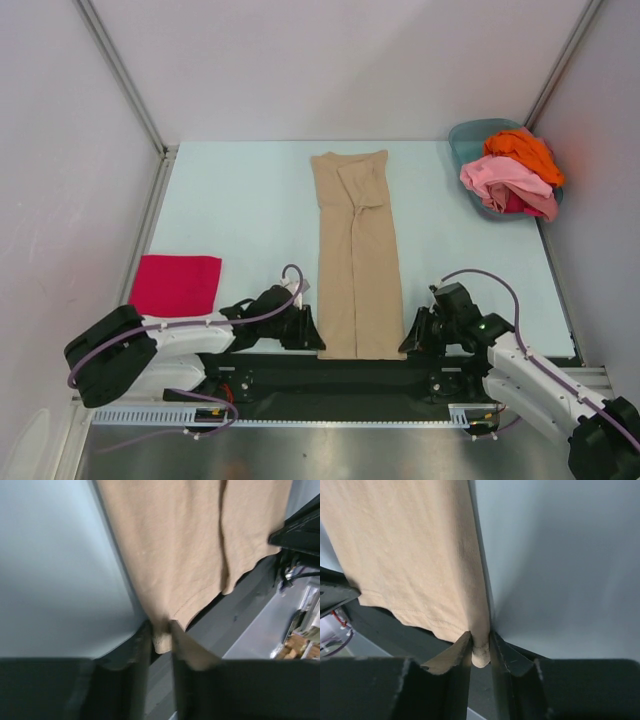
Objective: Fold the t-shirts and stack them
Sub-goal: Fold the tshirt
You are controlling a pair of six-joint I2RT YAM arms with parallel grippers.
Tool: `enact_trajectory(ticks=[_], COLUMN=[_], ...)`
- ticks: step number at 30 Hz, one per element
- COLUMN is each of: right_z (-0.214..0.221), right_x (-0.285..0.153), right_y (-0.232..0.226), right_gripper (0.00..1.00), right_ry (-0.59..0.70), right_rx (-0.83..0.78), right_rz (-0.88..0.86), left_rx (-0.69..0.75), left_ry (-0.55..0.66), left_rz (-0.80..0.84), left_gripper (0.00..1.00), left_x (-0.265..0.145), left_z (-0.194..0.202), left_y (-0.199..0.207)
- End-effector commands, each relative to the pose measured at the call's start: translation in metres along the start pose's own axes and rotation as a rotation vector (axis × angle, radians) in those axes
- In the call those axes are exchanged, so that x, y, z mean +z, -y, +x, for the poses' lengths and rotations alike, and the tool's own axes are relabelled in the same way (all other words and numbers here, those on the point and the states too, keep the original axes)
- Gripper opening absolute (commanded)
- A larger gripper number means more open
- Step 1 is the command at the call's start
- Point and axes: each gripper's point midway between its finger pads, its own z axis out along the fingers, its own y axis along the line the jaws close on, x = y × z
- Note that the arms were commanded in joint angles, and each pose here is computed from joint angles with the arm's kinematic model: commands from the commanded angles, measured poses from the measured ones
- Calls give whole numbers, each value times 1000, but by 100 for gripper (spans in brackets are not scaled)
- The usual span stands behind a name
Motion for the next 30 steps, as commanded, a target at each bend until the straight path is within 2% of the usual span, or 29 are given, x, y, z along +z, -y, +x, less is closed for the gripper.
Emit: enact_trajectory(ticks=[1, 2, 3, 4, 14, 23, 27, 29, 30], right_z=[12, 12, 13, 14, 16, 5, -20, -47, -58], right_x=[3, 3, 2, 1, -16, -31, -33, -32, -30], right_y=[12, 11, 9, 7, -15, -33, -43, -53, -55], right_gripper=[21, 10, 4, 0, 0, 0, 0, 0, 0], right_ry=[-43, -42, -50, -53, -35, 16, 74, 109, 113], right_rx=[17, 17, 14, 9, 21, -11, -62, -69, -84], right_rz=[35, 30, 19, 16, -82, -119, -77, -55, -50], left_rx=[-14, -16, -14, -23, -123, -132, -138, -139, -136], left_ry=[-25, -25, -15, -9, 100, 94, 178, 226, 295], left_rz=[-5, -2, 16, 26, 132, 190, 227, 197, 204], left_gripper=[22, 17, 11, 0, 0, 0, 0, 0, 0], left_x=[0, 0, -3, -5, -30, -32, -40, -44, -53], left_z=[10, 10, 10, 10, 9, 9, -15, -33, -61], left_y=[-7, -7, -3, -1, 6, 27, 49, 48, 54])
